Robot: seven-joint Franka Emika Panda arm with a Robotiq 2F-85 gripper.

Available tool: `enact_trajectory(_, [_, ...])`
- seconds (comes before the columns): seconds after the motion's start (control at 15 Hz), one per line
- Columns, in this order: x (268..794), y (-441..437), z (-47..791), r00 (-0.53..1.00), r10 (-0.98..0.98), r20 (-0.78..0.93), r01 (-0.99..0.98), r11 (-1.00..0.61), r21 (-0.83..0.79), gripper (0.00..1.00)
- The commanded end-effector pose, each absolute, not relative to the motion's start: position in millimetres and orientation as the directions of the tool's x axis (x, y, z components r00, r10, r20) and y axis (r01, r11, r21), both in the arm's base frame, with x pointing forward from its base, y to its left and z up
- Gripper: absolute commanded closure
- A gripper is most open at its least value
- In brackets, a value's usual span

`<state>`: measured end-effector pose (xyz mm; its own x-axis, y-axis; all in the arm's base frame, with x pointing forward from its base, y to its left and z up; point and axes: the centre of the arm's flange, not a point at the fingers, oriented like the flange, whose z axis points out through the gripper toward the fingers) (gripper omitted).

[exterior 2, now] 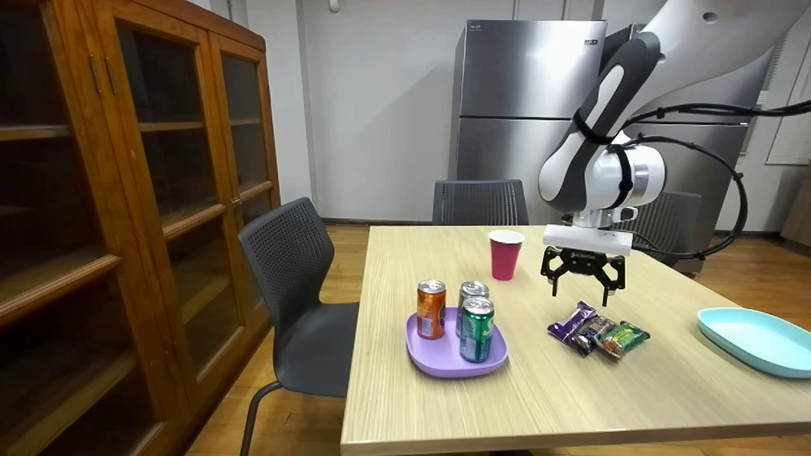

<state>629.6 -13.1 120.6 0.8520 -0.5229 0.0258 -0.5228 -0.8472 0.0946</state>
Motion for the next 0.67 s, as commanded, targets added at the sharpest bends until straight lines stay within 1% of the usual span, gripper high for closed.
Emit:
enact_trajectory(0.0, [644.3, -12.2, 108.6, 0.838, -0.545, 0.026, -0.544, -0.833, 0.101, 0.0])
enact_trajectory(0.6, [651.4, -12.3, 86.3, 0.842, -0.539, 0.016, -0.536, -0.834, 0.129, 0.0])
